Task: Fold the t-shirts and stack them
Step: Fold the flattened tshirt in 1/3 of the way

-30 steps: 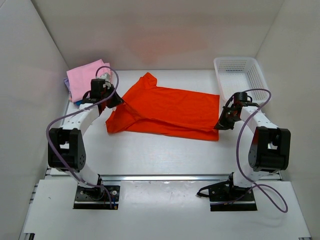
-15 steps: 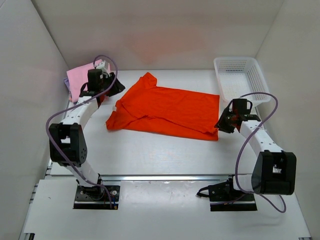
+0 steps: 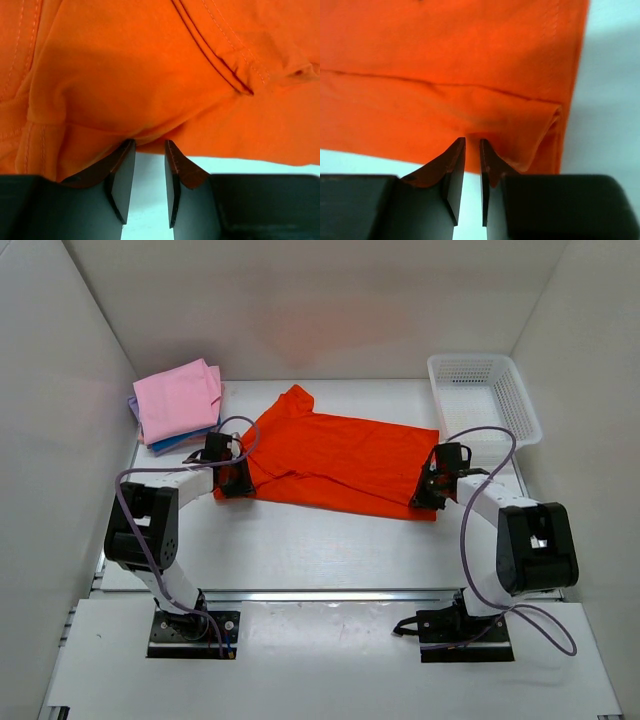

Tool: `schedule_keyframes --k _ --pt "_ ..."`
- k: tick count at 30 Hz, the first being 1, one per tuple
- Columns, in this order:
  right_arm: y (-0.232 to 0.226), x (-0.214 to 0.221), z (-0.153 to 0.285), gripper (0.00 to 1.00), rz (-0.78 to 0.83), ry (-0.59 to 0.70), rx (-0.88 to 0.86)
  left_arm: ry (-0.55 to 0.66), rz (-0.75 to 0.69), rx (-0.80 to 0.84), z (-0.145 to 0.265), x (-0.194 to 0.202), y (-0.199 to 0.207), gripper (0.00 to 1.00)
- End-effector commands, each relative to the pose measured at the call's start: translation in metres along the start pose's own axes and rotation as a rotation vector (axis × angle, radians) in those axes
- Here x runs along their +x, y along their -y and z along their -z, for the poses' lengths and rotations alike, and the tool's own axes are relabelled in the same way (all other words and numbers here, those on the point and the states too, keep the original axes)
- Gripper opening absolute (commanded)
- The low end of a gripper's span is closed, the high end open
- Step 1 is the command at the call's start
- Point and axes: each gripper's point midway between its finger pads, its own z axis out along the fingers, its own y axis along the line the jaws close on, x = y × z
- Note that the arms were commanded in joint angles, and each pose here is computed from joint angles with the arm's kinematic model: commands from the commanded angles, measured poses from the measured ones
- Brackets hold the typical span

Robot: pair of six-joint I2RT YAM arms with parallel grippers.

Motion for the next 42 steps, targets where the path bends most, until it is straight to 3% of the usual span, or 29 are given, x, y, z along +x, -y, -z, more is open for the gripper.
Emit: schedule_keyframes --k 1,5,9,13,15,17,19,22,29,32,35,42 --pt "0.015 -0.037 -0.002 0.16 0.008 0.125 0.045 0.038 -0.046 -0.025 0.000 -0.017 0.001 0.40" --pt "0.019 -0.076 0.021 0.19 0.004 0.289 0.059 0.020 -0.052 -0.037 0.000 -0.013 -0.005 0.40" --pt "0.010 -0.084 0.041 0.20 0.018 0.385 0.041 0.028 -0.054 -0.048 0.000 -0.011 -0.007 0.40" --pt "0.014 -0.066 0.048 0.15 0.022 0.339 0.047 0.034 -0.066 -0.069 0.000 -0.015 -0.010 0.41" --pt "0.012 -0.045 0.042 0.03 0.028 0.293 0.001 0.022 -0.069 -0.092 -0.003 -0.014 -0.016 0.39" --pt "0.007 -0.028 0.034 0.00 0.042 0.259 -0.038 -0.015 -0.064 -0.100 -0.005 -0.006 -0.020 0.28" --pt "-0.005 -0.014 0.022 0.00 0.072 0.208 -0.085 -0.064 -0.074 -0.102 -0.011 0.003 -0.016 0.10" --pt "-0.027 -0.002 0.007 0.00 0.126 0.142 -0.141 -0.141 -0.138 -0.108 -0.014 0.017 -0.006 0.01" --pt "-0.050 -0.001 -0.007 0.00 0.165 0.086 -0.170 -0.278 -0.206 -0.140 -0.005 0.054 -0.003 0.00" --pt "-0.054 -0.011 -0.010 0.00 0.172 0.117 -0.180 -0.277 -0.211 -0.145 0.011 0.060 -0.004 0.00" --pt "-0.052 -0.012 -0.021 0.00 0.166 0.056 -0.172 -0.284 -0.222 -0.163 0.025 0.068 -0.008 0.00" --pt "-0.031 0.030 -0.021 0.00 0.133 -0.077 -0.115 -0.338 -0.249 -0.225 0.062 0.092 -0.029 0.00"
